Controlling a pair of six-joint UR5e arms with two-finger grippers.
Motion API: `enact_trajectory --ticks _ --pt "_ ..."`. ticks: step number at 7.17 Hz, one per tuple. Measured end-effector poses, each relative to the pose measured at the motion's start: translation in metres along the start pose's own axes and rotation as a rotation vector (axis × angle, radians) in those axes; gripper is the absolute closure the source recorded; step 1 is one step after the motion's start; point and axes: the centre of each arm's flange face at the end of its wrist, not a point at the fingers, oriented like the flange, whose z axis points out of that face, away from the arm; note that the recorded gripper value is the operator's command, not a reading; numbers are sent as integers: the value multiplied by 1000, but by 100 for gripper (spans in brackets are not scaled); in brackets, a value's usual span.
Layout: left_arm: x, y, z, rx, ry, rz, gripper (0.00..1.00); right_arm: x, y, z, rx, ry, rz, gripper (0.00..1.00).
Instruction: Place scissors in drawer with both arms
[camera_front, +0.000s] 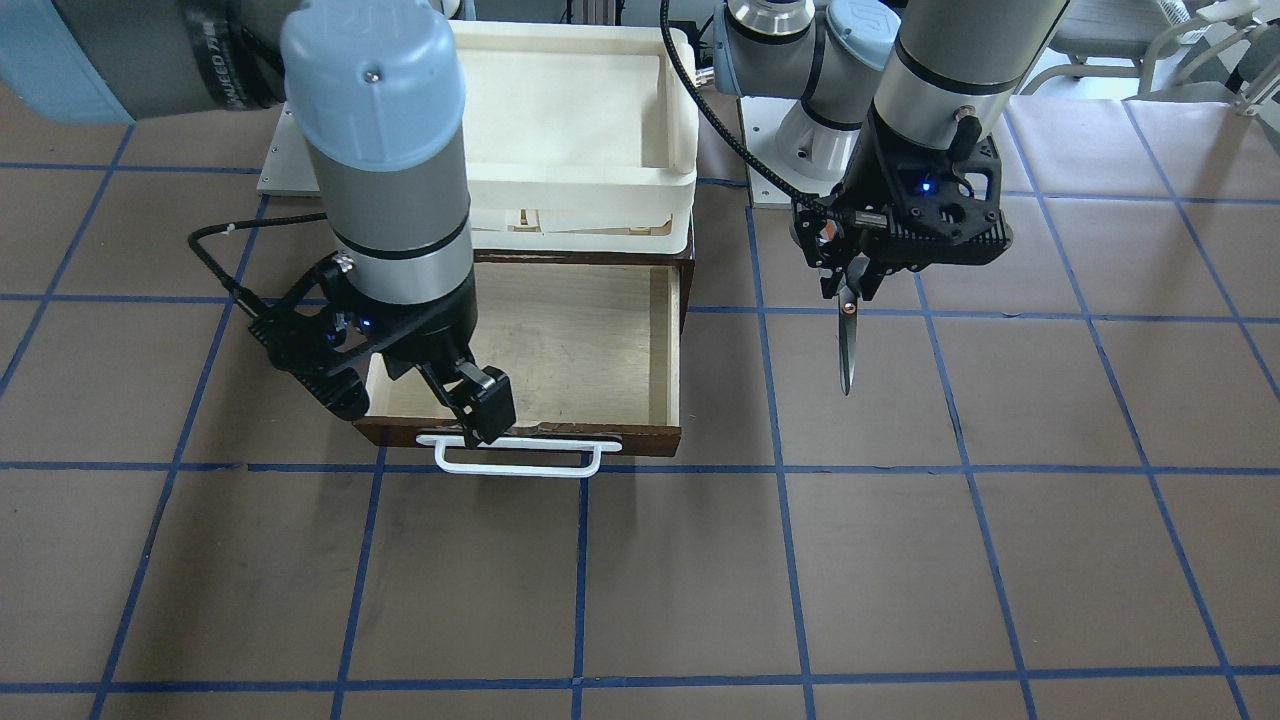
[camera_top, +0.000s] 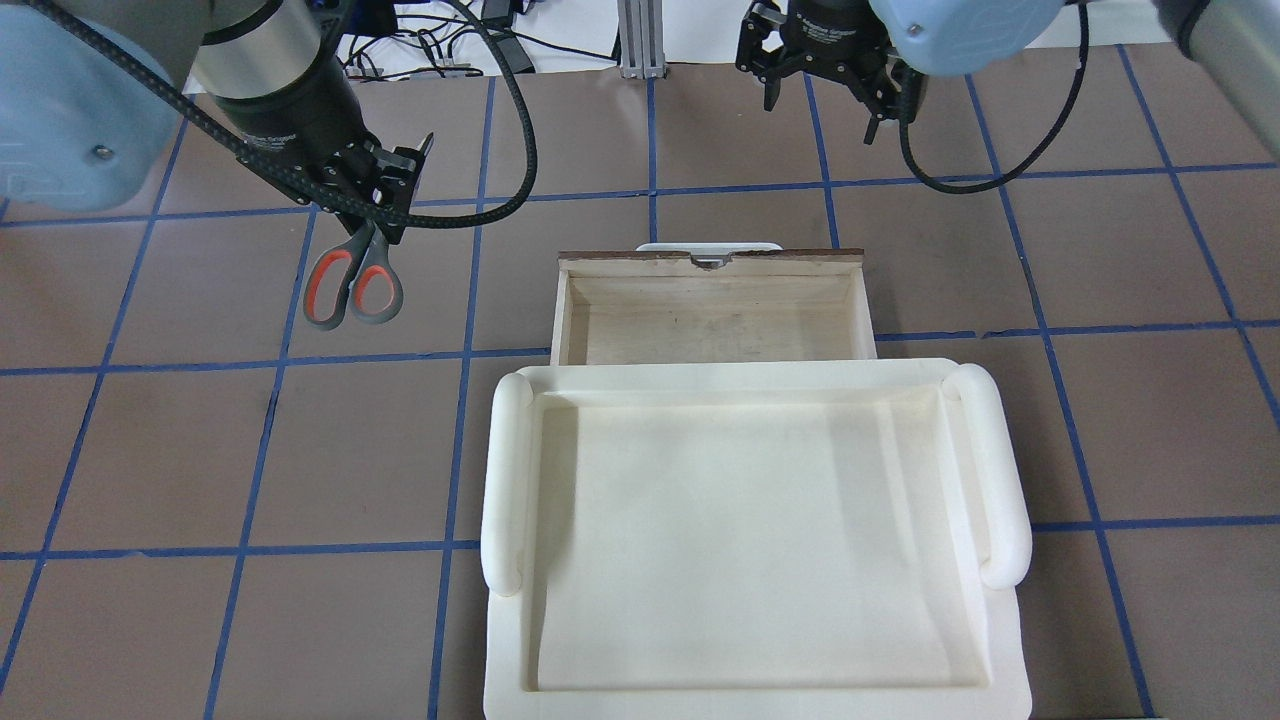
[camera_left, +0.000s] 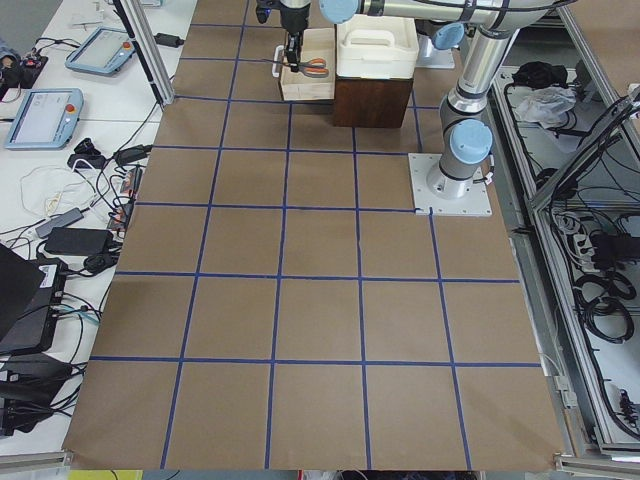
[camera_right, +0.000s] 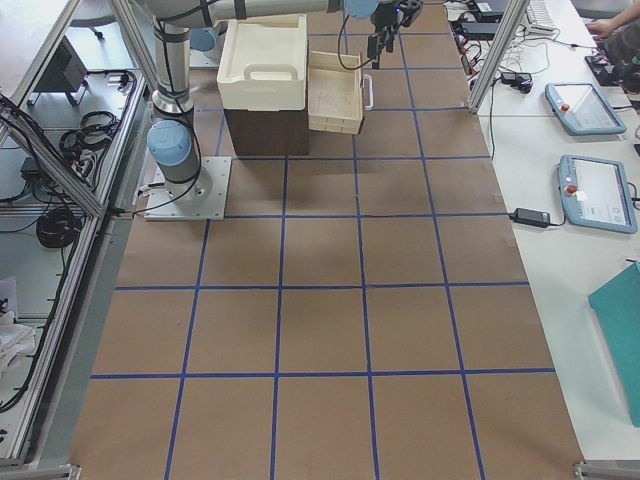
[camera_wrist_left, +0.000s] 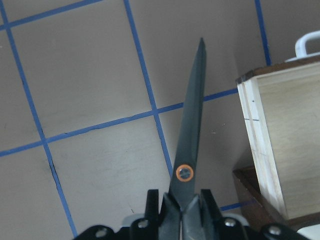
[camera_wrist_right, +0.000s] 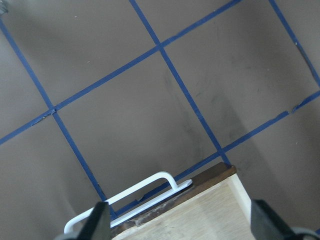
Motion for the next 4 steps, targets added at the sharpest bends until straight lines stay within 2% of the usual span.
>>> enact_trajectory --ticks 2,4 --pt "12 0 6 -14 4 290 91 33 -7 -19 21 -3 -143 0" --pt "25 -1 16 -32 15 560 91 49 0 -32 6 6 -261 0"
